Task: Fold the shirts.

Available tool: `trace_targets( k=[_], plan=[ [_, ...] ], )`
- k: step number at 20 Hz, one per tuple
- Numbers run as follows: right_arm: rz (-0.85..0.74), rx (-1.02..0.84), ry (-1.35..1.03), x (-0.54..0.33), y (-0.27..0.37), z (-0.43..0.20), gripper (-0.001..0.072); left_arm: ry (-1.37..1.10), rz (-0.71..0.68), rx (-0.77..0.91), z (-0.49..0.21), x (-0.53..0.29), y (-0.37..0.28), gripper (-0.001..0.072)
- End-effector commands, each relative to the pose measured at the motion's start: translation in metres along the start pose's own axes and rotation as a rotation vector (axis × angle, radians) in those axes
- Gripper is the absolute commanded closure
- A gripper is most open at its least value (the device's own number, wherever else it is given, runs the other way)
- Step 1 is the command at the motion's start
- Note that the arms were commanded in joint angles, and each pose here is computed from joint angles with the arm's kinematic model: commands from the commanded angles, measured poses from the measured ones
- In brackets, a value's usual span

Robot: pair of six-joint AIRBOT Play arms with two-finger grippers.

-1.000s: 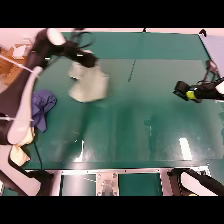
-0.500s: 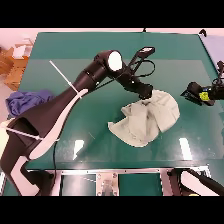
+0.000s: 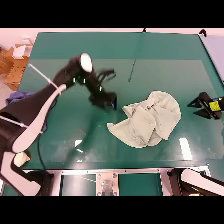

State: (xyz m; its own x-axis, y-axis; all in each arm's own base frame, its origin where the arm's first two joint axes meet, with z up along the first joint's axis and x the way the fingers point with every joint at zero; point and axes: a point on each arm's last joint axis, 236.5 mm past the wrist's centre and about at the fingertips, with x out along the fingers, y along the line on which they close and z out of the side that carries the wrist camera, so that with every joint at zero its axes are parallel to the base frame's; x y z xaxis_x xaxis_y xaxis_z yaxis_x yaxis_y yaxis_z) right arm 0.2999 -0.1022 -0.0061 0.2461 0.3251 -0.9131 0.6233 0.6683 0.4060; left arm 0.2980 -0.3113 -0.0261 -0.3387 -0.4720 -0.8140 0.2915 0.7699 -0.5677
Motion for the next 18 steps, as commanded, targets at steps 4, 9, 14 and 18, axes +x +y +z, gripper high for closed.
trace_targets(
  k=[4, 9, 14, 18],
  plan=[
    [0.003, 0.157, 0.285, 0.041, -0.04, -0.049, 0.017, 0.075, -0.317, -0.285, -0.083, 0.1, 0.004, 0.0061],
    [0.04, 0.156, 0.373, 0.089, -0.031, -0.097, 0.0171, -0.158, -0.265, -0.285, -0.031, 0.108, 0.014, 0.0346],
    [0.202, 0.131, 0.278, 0.099, 0.008, -0.078, 0.0544, -0.287, -0.288, -0.181, 0.012, 0.079, -0.006, 0.0687],
    [0.23, 0.069, 0.21, 0.098, 0.014, -0.061, 0.0696, -0.373, -0.232, -0.07, 0.036, 0.047, -0.016, 0.0688]
  ],
)
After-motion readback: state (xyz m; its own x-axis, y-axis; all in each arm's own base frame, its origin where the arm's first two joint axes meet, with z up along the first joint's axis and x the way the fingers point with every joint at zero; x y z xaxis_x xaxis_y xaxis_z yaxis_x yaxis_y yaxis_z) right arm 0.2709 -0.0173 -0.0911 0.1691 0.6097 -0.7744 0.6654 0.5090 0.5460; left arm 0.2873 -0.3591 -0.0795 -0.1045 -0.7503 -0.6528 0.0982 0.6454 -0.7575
